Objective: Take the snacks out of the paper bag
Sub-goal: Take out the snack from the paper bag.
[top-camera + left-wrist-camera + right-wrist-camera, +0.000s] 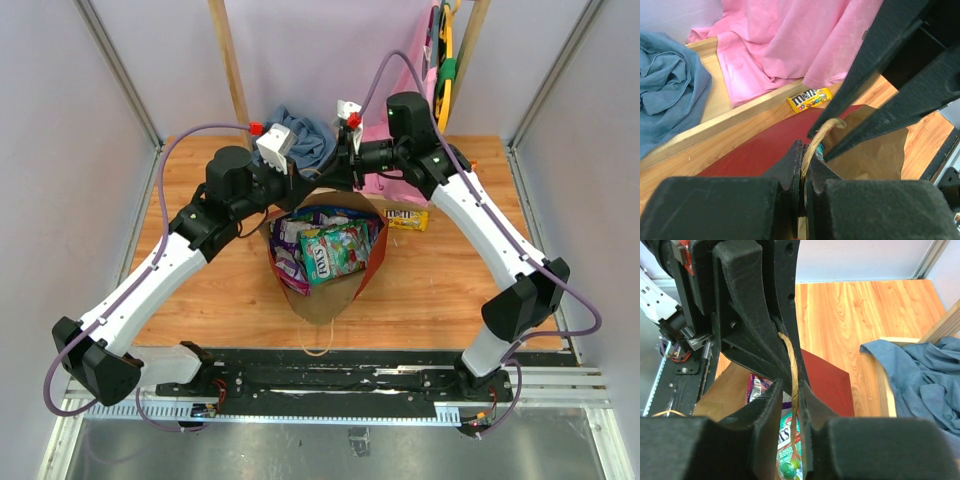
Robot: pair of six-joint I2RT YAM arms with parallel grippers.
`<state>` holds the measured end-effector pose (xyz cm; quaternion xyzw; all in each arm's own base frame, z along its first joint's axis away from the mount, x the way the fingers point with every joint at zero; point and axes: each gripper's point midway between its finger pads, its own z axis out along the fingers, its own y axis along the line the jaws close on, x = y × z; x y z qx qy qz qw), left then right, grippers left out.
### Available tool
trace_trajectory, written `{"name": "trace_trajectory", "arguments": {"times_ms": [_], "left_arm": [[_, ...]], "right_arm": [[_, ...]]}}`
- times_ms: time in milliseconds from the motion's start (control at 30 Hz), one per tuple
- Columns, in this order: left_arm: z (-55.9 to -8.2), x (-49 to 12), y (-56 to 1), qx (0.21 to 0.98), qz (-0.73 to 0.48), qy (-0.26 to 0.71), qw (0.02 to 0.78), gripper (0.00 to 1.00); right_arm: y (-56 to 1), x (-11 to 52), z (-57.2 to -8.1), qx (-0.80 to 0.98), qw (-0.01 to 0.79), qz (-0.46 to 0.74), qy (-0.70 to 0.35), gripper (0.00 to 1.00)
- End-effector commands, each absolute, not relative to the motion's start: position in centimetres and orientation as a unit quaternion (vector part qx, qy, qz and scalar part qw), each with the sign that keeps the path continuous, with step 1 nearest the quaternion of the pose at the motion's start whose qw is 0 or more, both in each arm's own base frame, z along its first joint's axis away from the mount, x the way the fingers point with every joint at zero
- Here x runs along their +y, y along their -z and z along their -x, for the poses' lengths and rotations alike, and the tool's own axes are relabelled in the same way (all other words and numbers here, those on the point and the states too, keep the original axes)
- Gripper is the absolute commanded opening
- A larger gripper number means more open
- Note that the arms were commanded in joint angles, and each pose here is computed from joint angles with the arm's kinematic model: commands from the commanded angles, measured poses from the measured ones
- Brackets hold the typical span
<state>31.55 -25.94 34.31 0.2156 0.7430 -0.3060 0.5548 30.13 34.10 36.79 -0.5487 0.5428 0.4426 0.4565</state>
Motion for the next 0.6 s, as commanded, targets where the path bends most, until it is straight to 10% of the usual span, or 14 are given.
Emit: {"name": "trace_trajectory", "arguments": {"times_ms": [0,200,367,567], "left_arm": [[-30.7,-25.8,-35.8,0.728,-0.223,0.308,0.570,0.07],[-30.9,-25.2,-35.6,0.735,-0.212,0.296,0.572,0.11],[-31.2,-23.5,-35.5,0.750,-0.197,0.253,0.579,0.90],[-29.4,-20.7,-35.4,0.766,-0.177,0.222,0.576,1.00]], "right_arm": [[-37.7,34.9,-29.0,0.524,0.448,0.562,-0.457,0.08],[-37.9,34.8,-29.0,0.527,0.454,0.558,-0.453,0.01],[-38.8,34.2,-29.6,0.530,0.484,0.535,-0.446,0.01],[-39.2,32.0,-33.5,0.581,0.545,0.456,-0.397,0.01]]}}
